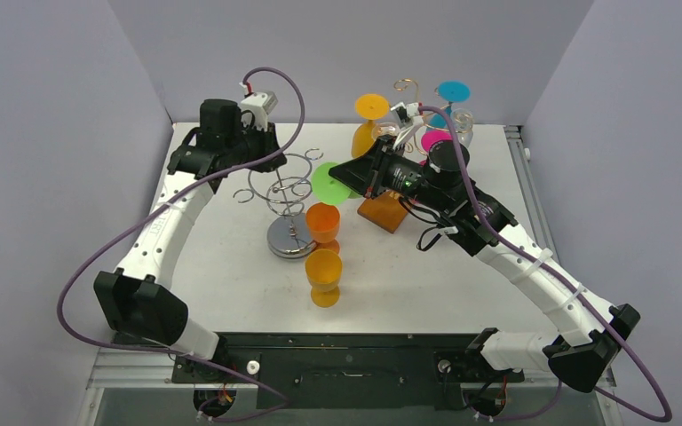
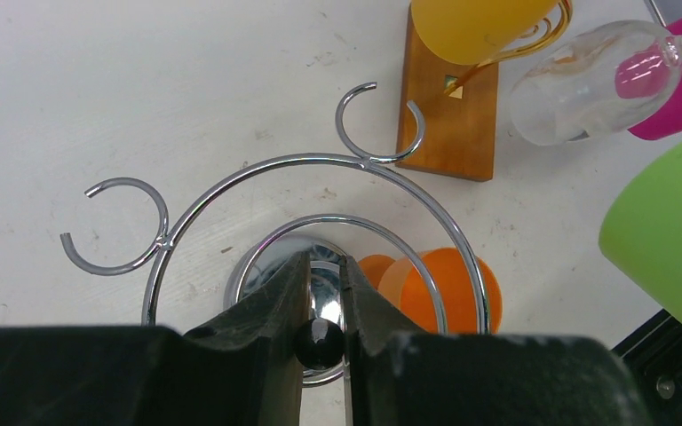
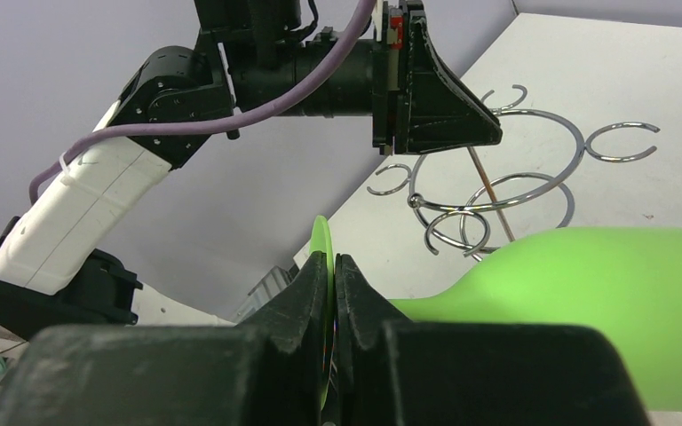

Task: Place the wine glass upside down on the wine glass rack
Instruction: Move the wine rack to the center of the board.

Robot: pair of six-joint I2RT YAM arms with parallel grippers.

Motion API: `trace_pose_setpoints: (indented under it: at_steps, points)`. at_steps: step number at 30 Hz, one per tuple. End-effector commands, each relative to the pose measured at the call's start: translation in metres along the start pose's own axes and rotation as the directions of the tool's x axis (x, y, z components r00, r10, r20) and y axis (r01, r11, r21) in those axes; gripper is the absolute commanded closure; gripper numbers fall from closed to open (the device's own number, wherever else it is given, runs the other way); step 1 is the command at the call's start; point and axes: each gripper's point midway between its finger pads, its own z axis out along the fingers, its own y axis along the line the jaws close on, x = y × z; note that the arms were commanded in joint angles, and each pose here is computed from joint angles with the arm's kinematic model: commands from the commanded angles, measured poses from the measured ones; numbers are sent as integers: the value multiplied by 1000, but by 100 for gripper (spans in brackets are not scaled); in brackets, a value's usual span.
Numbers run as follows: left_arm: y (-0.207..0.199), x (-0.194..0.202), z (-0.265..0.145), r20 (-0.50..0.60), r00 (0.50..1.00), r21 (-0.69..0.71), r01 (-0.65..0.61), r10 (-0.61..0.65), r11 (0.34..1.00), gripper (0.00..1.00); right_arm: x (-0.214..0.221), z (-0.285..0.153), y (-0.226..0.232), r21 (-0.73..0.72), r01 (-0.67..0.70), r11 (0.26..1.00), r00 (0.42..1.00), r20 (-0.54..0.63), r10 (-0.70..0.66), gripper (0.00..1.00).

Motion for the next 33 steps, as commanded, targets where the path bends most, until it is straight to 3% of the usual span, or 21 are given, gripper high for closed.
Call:
trace_pose_setpoints:
  at_steps: [1,13,14,17,24,33]
  points:
    - [2,-66,-16,196,975,-44,-98,105,994,100,-27,-11,27,-74,30,997,996,88,-24,100]
    - [11,-66,-2,236,952,-92,-180,197,979,100,-23,-6,26,-93,8,996,996,84,0,100]
    - [12,-62,-2,227,953,-95,-181,199,979,95,-22,-5,27,-101,4,995,996,84,4,100]
    - [10,-49,-3,198,961,-82,-178,191,981,58,-19,-1,25,-104,-18,994,997,70,26,100]
    - [-3,-39,-26,150,973,-43,-172,177,984,5,-28,3,36,-152,-33,988,995,88,47,100]
    - [-8,-80,-90,200,978,15,-66,62,998,4,-29,9,52,-203,-54,978,996,64,68,100]
